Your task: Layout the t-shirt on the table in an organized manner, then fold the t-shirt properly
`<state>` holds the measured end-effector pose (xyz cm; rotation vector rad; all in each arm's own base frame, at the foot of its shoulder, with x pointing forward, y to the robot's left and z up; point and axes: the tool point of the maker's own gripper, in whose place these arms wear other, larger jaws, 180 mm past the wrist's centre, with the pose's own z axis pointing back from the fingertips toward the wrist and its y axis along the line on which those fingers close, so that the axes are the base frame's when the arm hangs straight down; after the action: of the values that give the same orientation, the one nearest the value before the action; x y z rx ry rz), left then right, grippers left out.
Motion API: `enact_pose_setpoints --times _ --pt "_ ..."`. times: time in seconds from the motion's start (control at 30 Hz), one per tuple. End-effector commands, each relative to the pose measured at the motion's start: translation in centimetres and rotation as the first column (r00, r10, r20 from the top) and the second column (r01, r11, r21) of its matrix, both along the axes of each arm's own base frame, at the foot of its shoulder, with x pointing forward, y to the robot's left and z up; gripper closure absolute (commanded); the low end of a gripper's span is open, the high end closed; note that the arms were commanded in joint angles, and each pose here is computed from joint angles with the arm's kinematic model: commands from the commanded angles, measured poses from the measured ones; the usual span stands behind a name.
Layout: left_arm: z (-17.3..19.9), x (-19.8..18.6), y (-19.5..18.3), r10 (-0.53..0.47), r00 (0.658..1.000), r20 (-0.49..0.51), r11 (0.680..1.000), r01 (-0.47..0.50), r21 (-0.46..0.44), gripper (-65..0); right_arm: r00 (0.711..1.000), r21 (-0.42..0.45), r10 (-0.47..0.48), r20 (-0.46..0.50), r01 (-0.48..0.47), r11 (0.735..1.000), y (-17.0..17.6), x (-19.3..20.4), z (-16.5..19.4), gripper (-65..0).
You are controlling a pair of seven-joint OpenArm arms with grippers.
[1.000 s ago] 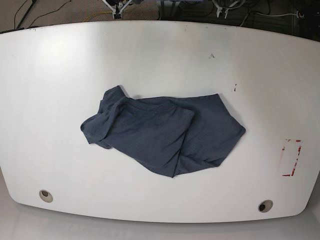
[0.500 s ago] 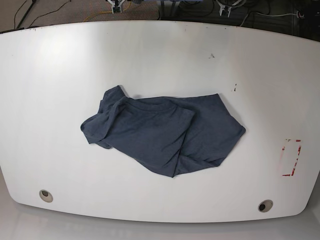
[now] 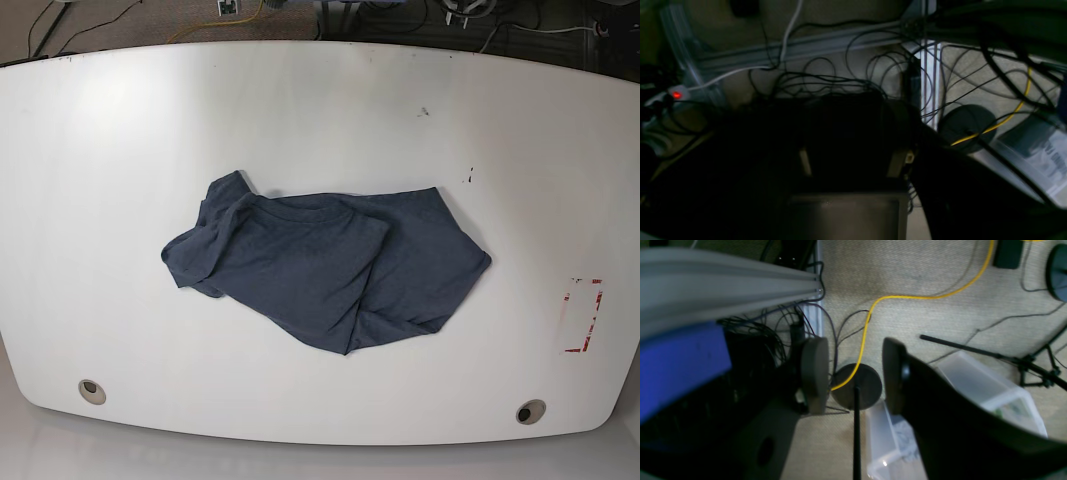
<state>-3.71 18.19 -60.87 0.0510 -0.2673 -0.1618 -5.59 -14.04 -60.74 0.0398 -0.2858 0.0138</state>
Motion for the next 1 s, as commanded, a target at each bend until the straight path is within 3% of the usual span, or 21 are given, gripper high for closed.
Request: enact_pose_setpoints --times 0.0,0.37,0.97 --pt "1.0 -2.2 0.5 -0.013 1.000 -0.016 1.000 0.013 0.012 -26.0 1.000 -0.005 0.003 0.013 -0.003 1.000 -0.2 -0.8 0.9 -24.7" --pt "4.6 -5.0 1.3 -0.056 0.998 0.002 0.998 0.056 0.033 -26.0 0.999 -0.017 0.018 0.046 -0.017 1.000 -0.5 -2.2 3.5 -24.7" --pt "11.7 -2.7 2.0 -0.165 0.976 0.144 0.985 0.157 0.071 -26.0 0.992 -0.018 0.018 0.127 -0.016 1.000 0.4 -3.3 9.5 -24.7"
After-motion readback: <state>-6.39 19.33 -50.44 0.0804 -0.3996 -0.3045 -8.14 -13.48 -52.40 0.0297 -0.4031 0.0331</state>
